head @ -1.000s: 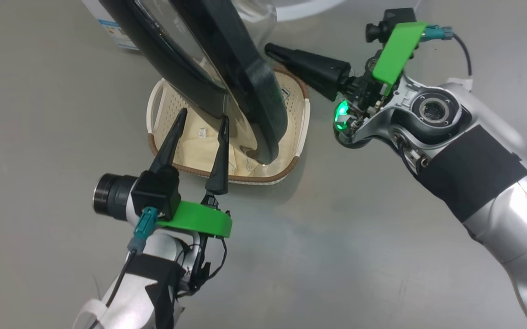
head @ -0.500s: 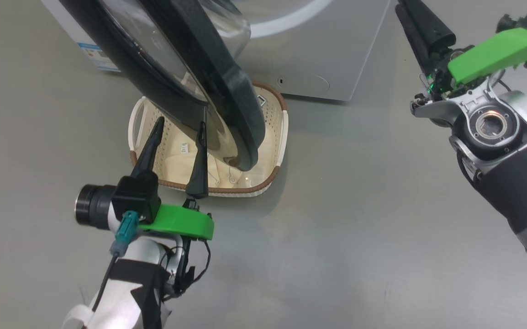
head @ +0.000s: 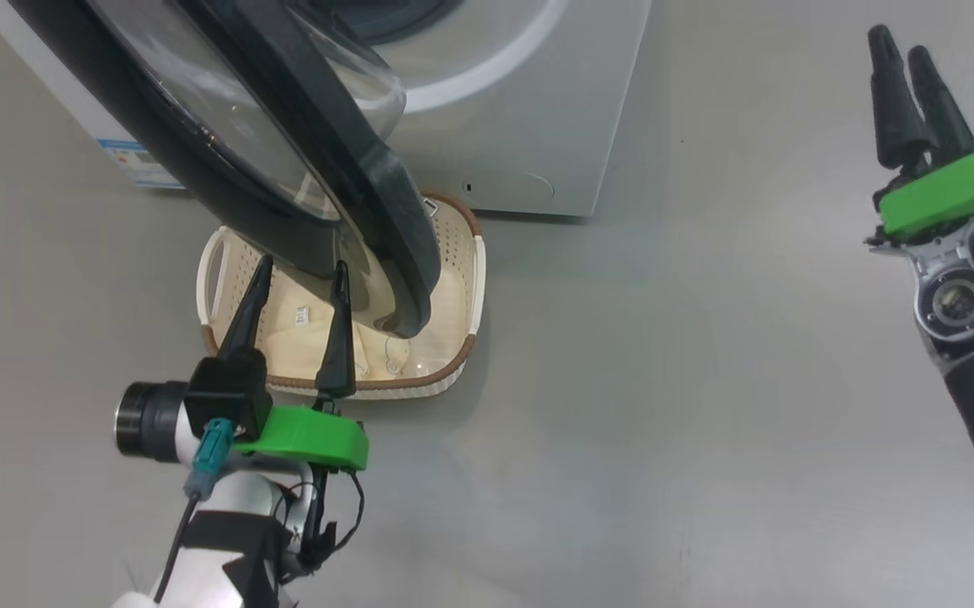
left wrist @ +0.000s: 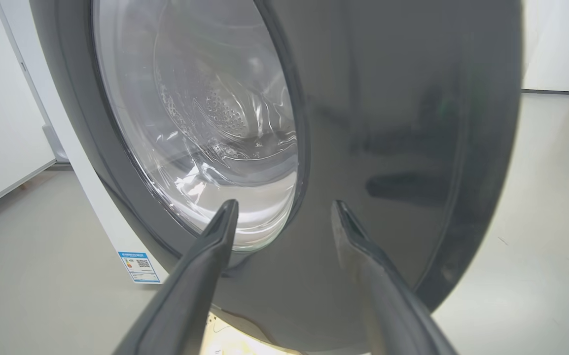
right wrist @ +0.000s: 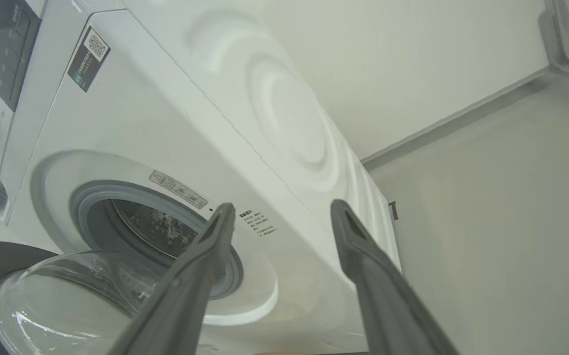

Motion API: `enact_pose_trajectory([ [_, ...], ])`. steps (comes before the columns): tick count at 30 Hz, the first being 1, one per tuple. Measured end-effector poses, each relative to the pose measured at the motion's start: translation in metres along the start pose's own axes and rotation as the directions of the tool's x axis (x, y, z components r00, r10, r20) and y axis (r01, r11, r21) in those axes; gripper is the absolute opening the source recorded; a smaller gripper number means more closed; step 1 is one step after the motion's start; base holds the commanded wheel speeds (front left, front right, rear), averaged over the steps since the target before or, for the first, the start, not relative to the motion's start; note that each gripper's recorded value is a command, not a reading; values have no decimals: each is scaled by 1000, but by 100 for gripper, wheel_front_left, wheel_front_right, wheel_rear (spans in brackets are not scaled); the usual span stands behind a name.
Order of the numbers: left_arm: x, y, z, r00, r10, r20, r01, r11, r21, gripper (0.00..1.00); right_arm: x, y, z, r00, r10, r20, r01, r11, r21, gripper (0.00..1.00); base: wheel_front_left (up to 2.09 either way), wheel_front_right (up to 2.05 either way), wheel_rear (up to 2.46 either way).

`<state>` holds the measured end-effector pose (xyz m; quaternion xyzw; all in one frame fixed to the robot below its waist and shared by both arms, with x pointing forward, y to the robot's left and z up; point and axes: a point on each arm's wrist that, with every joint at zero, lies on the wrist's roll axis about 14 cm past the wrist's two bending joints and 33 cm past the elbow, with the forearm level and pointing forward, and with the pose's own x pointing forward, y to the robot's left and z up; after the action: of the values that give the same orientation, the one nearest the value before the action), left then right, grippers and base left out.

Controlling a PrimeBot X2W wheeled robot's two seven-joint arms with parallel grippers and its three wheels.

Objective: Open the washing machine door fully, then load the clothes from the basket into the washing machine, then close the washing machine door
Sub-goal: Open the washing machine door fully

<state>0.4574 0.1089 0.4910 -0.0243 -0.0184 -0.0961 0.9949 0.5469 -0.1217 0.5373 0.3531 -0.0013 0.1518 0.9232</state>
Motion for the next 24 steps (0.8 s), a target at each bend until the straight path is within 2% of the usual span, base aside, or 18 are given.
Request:
enact_pose_trajectory([
  [5,-3,-4,2,1000,-12,2,12,1000,0,100,-32,-12,3,998,-38,56,51,969,-242,100,0,0,0],
  [7,-5,-6,3,1000,-20,4,20,1000,-2,100,-47,-17,2,997,-53,63,72,937,-343,100,0,0,0],
  [13,-8,-9,5,1000,-29,5,29,1000,-1,100,-83,-19,8,990,-82,117,132,837,-531,100,0,0,0],
  [18,-15,-9,8,1000,-27,9,27,1000,2,100,-117,-21,0,986,-126,112,168,774,-611,100,0,0,0],
  [24,-23,-12,11,999,-33,11,33,999,0,100,-155,-27,-12,977,-190,93,206,749,-630,100,0,0,0],
])
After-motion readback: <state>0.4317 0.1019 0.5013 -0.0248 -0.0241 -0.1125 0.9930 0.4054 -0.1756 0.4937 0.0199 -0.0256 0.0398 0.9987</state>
